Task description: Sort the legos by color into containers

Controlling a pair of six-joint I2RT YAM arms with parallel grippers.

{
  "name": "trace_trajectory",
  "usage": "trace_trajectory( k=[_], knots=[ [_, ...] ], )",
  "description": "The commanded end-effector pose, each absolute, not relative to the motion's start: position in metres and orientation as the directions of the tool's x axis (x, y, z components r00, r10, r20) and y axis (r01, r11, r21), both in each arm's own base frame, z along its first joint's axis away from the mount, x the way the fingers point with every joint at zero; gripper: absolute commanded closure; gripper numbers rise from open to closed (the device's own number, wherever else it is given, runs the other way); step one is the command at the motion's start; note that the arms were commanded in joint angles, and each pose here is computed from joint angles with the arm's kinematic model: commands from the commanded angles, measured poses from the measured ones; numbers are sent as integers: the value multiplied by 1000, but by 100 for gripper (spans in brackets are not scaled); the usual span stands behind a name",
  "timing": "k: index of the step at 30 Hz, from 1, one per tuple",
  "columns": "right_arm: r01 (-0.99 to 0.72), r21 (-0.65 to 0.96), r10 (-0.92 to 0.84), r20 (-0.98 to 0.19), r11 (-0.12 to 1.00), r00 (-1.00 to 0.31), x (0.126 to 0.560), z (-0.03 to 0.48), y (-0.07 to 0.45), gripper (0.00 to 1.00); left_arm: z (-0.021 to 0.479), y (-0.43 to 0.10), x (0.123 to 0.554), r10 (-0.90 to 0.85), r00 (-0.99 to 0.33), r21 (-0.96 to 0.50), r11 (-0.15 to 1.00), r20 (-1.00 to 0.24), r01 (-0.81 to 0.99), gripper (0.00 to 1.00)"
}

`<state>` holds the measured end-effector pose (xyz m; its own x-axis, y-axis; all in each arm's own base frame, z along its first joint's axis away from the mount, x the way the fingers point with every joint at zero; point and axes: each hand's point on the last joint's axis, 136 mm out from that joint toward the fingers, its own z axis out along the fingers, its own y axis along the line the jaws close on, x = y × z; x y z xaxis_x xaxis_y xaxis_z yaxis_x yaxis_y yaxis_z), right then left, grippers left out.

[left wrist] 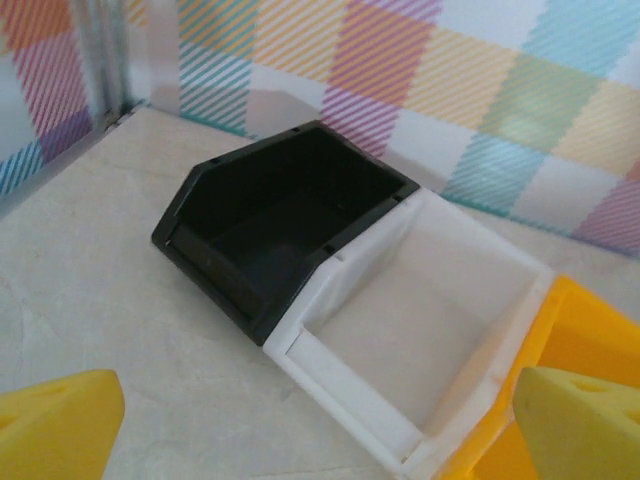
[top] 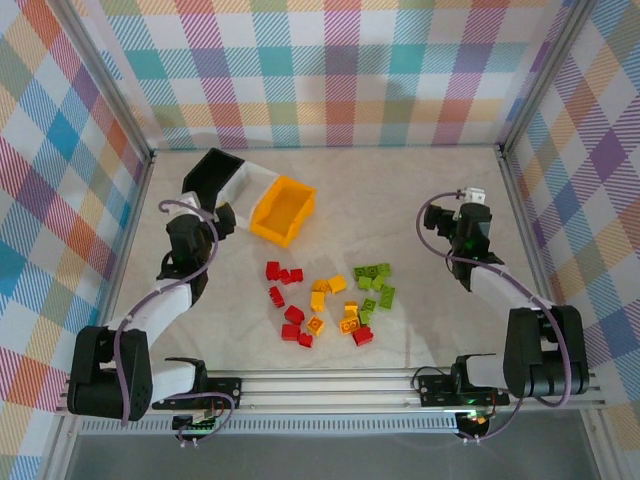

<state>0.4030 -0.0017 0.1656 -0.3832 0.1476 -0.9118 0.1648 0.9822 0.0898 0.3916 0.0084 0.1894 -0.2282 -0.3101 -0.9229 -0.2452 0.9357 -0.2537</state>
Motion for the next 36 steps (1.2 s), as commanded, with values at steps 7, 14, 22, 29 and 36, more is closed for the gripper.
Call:
trace_trajectory(
  k=[7, 14, 22, 29, 36],
  knots=[
    [388, 520, 649, -617, 761, -445, 384, 140, 11, 0, 190, 47, 359, -701, -195, -434, 609, -686, -664, 0],
    [181, 580, 530, -517, 795, -671, 387, 150, 117, 2, 207, 9, 365, -734, -282, -566, 664, -618, -488, 0],
    [129, 655, 491, -407, 745, -770, 401, 138, 253, 7, 214, -12, 350, -746, -318, -634, 665, -585, -395, 0],
    [109, 694, 471, -357, 711, -806, 431, 130, 342, 12, 210, -20, 334, -743, -348, -651, 669, -572, -359, 0],
    [209, 607, 461, -293, 767, -838, 449, 99, 379, 19, 204, -28, 328, -741, -387, -664, 668, -549, -336, 0]
  ],
)
